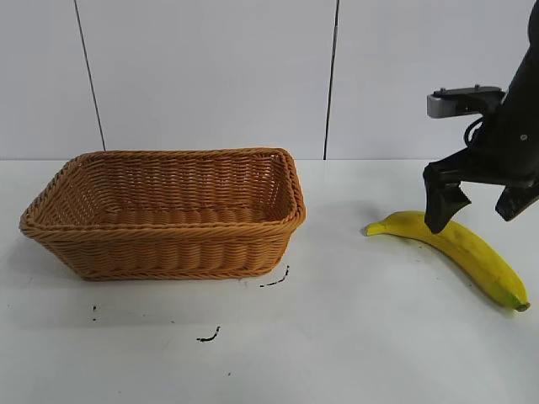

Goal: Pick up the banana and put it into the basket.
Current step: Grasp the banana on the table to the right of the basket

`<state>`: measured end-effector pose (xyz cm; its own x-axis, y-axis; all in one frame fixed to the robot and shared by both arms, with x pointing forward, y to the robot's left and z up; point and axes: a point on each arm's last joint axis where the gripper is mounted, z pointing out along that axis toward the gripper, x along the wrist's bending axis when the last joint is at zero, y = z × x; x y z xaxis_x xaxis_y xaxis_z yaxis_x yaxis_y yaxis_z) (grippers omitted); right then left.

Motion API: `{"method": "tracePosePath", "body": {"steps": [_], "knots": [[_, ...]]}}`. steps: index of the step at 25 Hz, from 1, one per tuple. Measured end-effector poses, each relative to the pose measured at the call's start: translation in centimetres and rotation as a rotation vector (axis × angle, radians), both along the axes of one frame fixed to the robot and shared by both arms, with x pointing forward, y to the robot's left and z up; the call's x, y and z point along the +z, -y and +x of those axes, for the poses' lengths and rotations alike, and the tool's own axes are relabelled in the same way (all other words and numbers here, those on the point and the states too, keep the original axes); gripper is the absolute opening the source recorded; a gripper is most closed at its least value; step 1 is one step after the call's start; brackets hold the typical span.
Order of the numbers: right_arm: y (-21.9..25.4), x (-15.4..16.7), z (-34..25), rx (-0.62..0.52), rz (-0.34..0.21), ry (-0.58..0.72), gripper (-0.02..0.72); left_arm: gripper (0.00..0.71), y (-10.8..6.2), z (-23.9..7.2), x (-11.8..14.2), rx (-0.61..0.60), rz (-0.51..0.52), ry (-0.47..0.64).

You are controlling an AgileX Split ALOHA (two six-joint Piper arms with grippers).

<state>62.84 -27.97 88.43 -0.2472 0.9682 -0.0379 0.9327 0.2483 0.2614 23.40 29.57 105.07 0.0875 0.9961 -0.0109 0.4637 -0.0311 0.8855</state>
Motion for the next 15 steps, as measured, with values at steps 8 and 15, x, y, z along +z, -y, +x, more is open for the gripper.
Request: {"method": "tracePosePath", "body": {"steps": [8, 15], "knots": [[0.0, -0.48, 0.23, -0.003, 0.0, 0.014, 0.561, 0.69, 0.0, 0.0, 0.0, 0.0, 0.0, 0.0], [0.02, -0.45, 0.33, -0.025, 0.005, 0.025, 0.303, 0.69, 0.0, 0.0, 0.0, 0.0, 0.0, 0.0]]}}
